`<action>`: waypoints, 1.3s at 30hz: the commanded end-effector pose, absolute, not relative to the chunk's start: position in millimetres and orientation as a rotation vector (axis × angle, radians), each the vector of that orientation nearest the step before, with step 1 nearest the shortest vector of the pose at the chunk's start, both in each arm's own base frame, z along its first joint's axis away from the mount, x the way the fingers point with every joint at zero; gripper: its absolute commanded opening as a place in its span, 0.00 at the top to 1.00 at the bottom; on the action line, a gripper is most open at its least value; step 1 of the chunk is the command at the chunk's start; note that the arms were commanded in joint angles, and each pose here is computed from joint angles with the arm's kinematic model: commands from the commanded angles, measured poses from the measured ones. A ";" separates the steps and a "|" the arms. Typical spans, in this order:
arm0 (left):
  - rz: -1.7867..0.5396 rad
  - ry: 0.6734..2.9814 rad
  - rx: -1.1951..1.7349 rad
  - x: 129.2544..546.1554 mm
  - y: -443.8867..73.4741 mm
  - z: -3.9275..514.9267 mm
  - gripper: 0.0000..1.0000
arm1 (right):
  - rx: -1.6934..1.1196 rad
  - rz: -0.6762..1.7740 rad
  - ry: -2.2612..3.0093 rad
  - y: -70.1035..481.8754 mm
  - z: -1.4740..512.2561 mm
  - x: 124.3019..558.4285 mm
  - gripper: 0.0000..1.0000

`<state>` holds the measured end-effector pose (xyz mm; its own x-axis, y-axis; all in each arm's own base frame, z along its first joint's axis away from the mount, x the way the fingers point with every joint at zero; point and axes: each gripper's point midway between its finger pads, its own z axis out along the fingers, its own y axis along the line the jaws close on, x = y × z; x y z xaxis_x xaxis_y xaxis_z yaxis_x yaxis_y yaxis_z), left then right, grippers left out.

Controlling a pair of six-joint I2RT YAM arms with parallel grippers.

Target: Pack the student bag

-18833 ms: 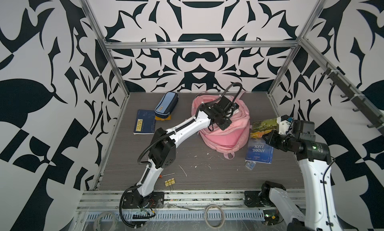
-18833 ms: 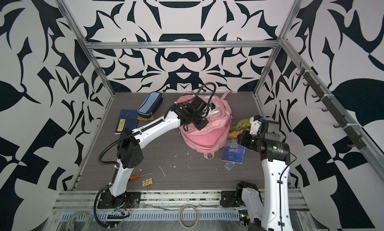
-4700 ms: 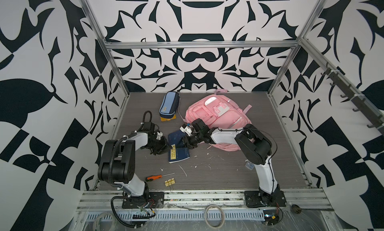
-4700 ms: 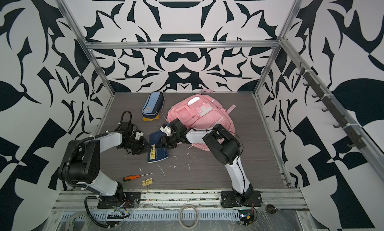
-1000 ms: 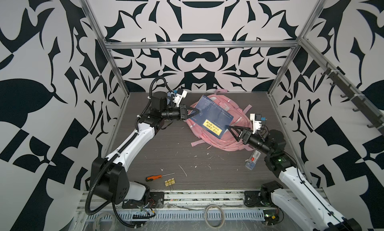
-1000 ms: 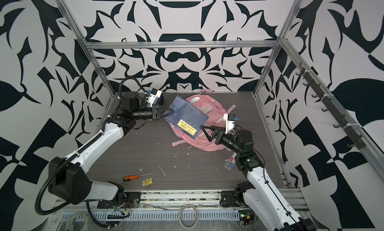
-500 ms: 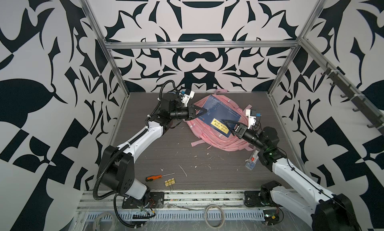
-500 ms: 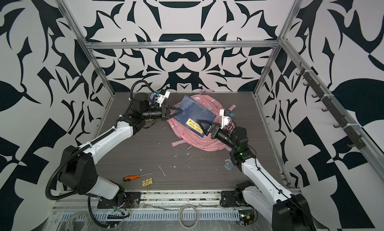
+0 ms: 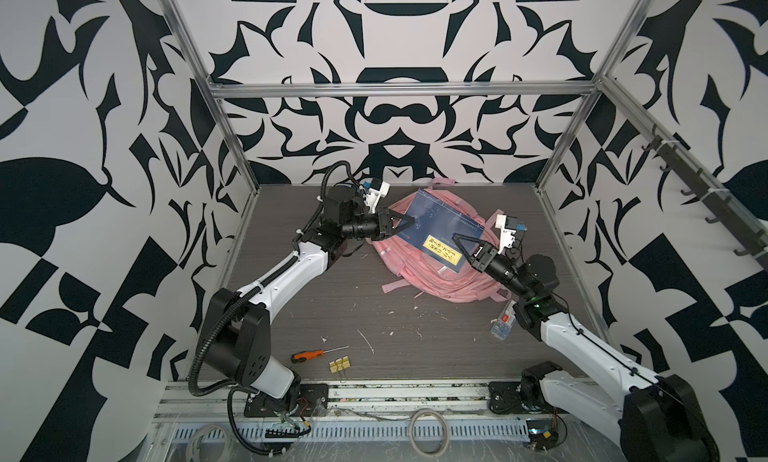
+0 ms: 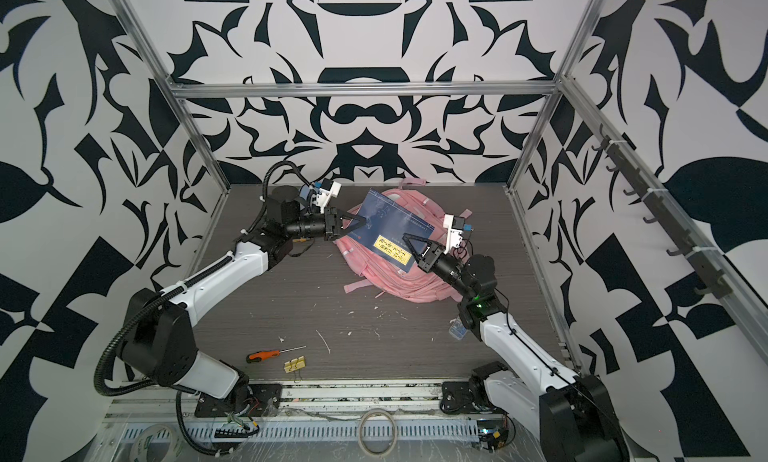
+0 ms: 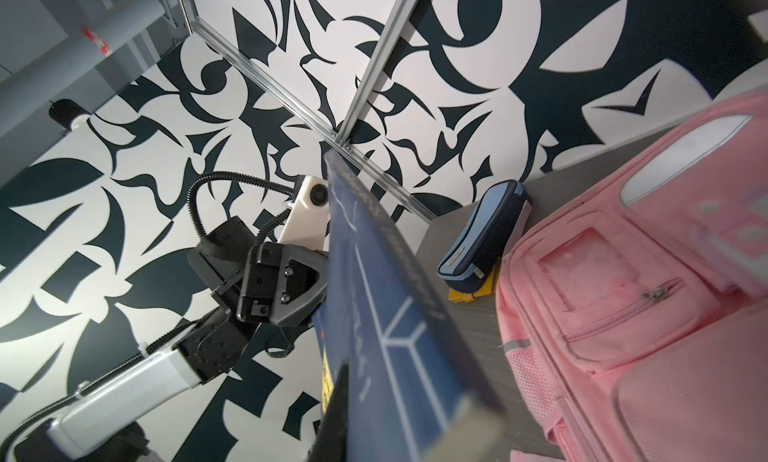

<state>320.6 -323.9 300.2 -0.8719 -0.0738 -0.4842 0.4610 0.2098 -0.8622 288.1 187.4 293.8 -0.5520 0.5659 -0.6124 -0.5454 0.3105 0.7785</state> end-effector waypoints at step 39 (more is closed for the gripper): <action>-0.102 2.458 1.305 323.2 -469.4 43.9 0.30 | 0.509 -0.066 1.928 -37.0 310.1 237.6 1.00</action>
